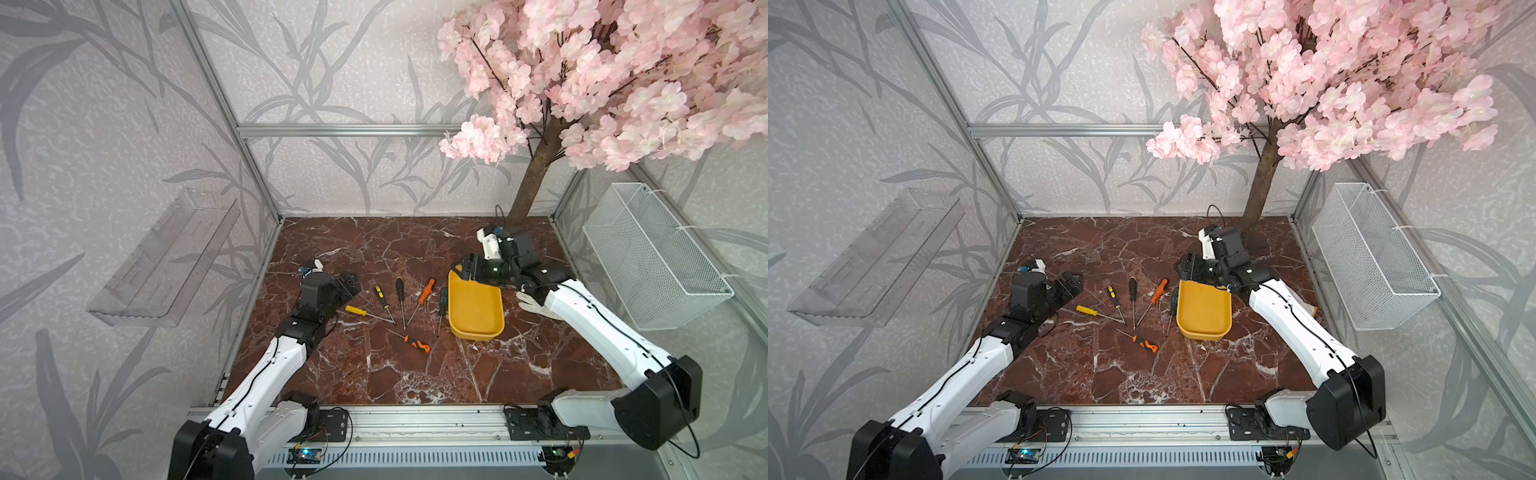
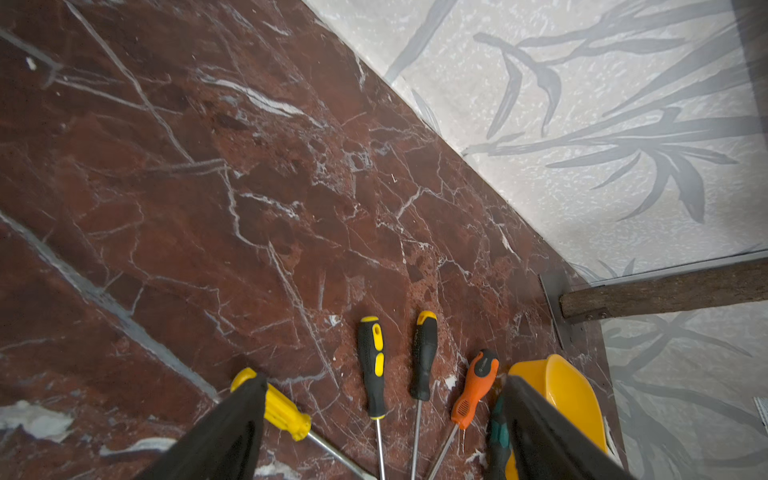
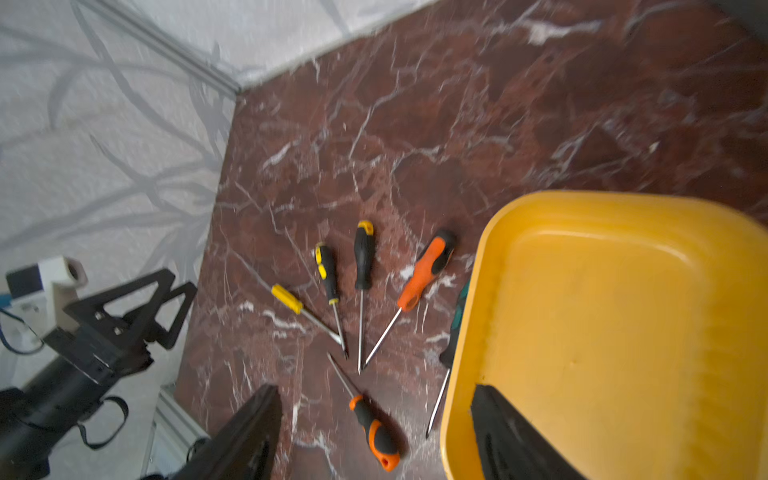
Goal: Put the screwdriver on the desktop into the storage box
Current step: Adjust the storage box at the center of the board, then pick up the screwdriver from the center of the board.
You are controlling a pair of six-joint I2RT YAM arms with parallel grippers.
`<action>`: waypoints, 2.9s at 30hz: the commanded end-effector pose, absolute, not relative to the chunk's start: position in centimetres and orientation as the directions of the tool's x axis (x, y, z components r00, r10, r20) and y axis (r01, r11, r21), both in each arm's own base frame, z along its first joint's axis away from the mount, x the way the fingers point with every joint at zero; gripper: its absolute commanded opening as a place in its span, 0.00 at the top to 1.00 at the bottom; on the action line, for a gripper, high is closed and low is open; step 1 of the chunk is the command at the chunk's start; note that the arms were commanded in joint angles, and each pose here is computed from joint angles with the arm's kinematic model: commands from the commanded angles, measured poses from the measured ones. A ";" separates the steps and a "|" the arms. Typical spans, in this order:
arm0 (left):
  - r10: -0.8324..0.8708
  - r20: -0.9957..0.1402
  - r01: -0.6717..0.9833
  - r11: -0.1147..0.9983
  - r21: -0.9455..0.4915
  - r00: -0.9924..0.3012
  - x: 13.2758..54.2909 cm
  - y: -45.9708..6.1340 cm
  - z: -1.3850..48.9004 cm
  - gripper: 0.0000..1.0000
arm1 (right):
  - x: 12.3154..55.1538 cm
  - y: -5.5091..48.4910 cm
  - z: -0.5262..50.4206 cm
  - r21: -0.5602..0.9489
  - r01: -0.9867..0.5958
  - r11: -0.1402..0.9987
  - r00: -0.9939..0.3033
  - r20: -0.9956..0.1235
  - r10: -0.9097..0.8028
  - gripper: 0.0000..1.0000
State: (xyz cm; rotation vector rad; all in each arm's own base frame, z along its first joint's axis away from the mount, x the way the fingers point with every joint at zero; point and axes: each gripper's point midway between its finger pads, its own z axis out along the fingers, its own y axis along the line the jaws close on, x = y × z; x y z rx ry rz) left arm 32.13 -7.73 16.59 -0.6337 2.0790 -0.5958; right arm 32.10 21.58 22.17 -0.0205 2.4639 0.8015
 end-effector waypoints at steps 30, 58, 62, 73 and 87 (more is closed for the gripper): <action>-0.622 -0.493 -0.276 0.749 -0.603 -0.609 28.6 -10.1 11.8 0.07 | 34.2 24.5 7.1 0.102 0.052 0.993 -0.969 -0.233 0.075 0.25; -0.621 -0.471 -0.263 0.737 -0.623 -0.626 27.9 -10.7 11.3 0.07 | 34.1 23.3 1.9 0.021 0.130 0.991 -0.981 -0.143 0.131 0.49; -0.620 -0.469 -0.262 0.737 -0.623 -0.630 27.9 -10.7 11.3 0.07 | 34.0 23.3 1.4 0.017 0.128 0.992 -0.982 -0.137 0.129 0.60; -0.613 -0.460 -0.242 0.732 -0.637 -0.642 28.2 -11.5 11.5 0.07 | 34.1 25.0 4.7 0.106 0.028 0.994 -0.981 -0.187 0.048 0.81; -0.533 -0.471 -0.137 0.751 -0.646 -0.703 29.7 -15.9 14.0 0.07 | 33.7 22.6 15.3 0.120 -0.136 0.983 -0.925 -0.371 -0.083 0.80</action>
